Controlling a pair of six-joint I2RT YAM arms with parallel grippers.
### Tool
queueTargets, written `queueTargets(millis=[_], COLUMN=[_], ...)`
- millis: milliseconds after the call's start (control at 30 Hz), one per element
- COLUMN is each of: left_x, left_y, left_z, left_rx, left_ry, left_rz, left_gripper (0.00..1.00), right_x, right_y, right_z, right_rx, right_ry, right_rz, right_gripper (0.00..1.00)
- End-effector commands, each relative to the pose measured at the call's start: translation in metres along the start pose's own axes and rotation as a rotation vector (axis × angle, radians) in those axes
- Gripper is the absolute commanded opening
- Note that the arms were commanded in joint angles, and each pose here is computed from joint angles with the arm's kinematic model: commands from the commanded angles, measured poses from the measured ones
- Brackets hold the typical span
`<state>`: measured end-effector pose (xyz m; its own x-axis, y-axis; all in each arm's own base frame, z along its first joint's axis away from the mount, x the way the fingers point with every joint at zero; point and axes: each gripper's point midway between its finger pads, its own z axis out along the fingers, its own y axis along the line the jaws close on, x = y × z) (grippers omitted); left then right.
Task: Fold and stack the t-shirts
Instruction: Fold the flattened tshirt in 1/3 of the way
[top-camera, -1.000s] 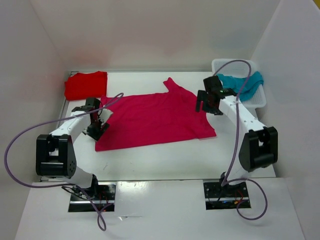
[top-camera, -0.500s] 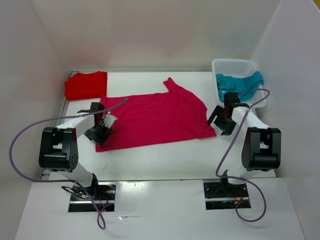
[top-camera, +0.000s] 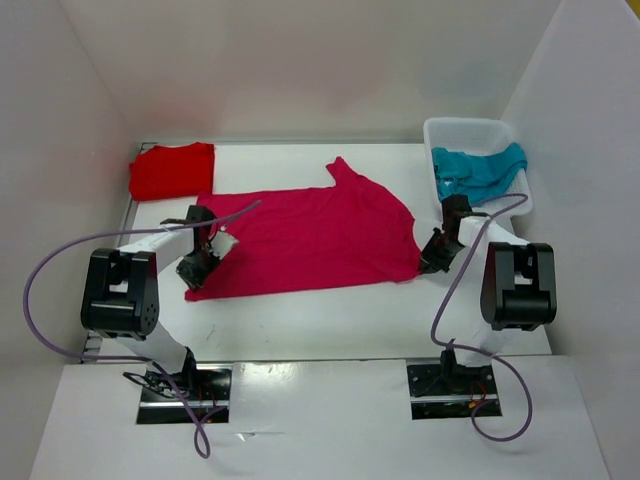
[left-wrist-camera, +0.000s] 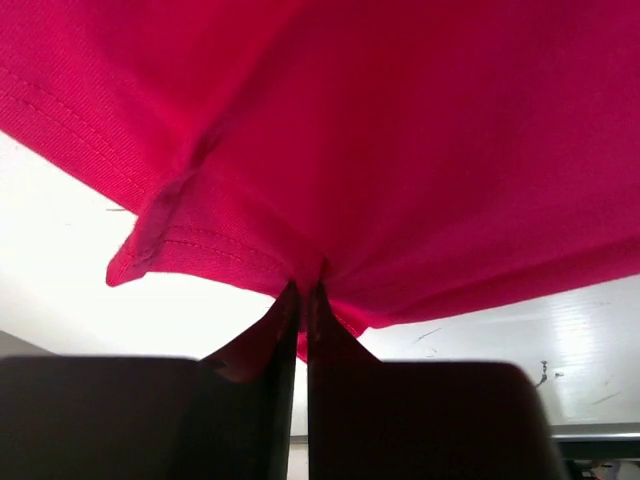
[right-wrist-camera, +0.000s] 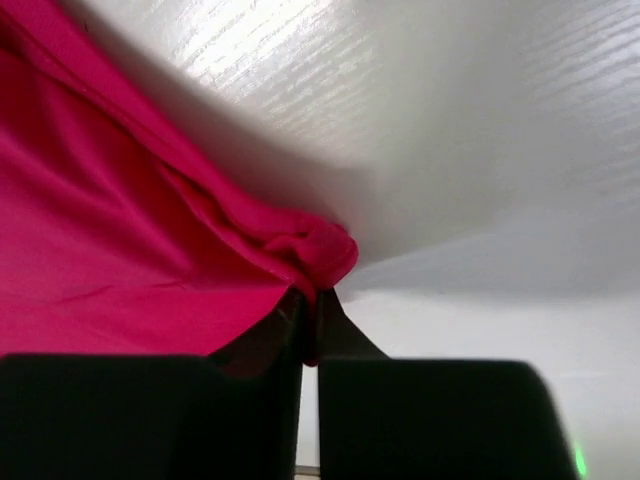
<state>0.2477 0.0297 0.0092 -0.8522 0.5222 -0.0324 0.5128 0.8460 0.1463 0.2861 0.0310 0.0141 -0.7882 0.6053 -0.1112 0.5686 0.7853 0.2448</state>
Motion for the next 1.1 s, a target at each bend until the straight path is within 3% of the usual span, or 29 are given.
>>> queueTargets(millis=[0,233,367,567,700,800,833,900,933,967,1000,1067], left_x=[0.016,0.039,0.059,0.083,0.092,0.094,0.097,0.105,0.105,0.111,0.114,0.112], left_y=[0.005,0.037,0.028,0.016,0.011,0.013,0.010,0.007,0.007,0.006,0.009,0.022], left_z=[0.016,-0.026,-0.031,-0.031,-0.034,-0.037,-0.035,-0.037,-0.037,-0.038,-0.039,-0.047], left_rx=[-0.035,-0.145,-0.110,-0.050,-0.019,-0.027,-0.021,-0.016,-0.017,-0.013,-0.036,-0.092], left_ry=[0.052,0.085,0.146,0.231,0.266,0.273,0.281,0.304,0.304,0.328,0.344,0.342], left_rz=[0.027,0.116,0.172,0.244,0.271,0.272,0.274,0.269,0.260,0.265,0.232,0.185], left_gripper=[0.02,0.00,0.00,0.00,0.02,0.11,0.15,0.33,0.41,0.49,0.58,0.60], right_x=[-0.004,0.031,0.050,0.064,0.093,0.104,0.103,0.104,0.106,0.108,0.108,0.101], right_y=[0.009,0.008,0.004,-0.004,-0.014,-0.021,-0.018,-0.020,-0.018,-0.017,-0.014,0.005], right_z=[-0.024,-0.060,-0.066,-0.098,-0.108,-0.115,-0.118,-0.123,-0.123,-0.125,-0.127,-0.133], right_rx=[0.006,0.078,0.091,0.102,0.174,0.255,0.247,0.249,0.241,0.225,0.207,0.140], right_ry=[-0.047,0.050,0.113,0.047,0.080,0.063,0.043,0.045,0.054,0.059,0.063,0.051], right_rz=[-0.042,-0.169,-0.172,-0.144,-0.165,-0.206,-0.204,-0.204,-0.203,-0.215,-0.228,-0.248], right_gripper=[0.00,0.00,0.00,0.00,0.04,0.12,0.26,0.59,0.67,0.73,0.73,0.73])
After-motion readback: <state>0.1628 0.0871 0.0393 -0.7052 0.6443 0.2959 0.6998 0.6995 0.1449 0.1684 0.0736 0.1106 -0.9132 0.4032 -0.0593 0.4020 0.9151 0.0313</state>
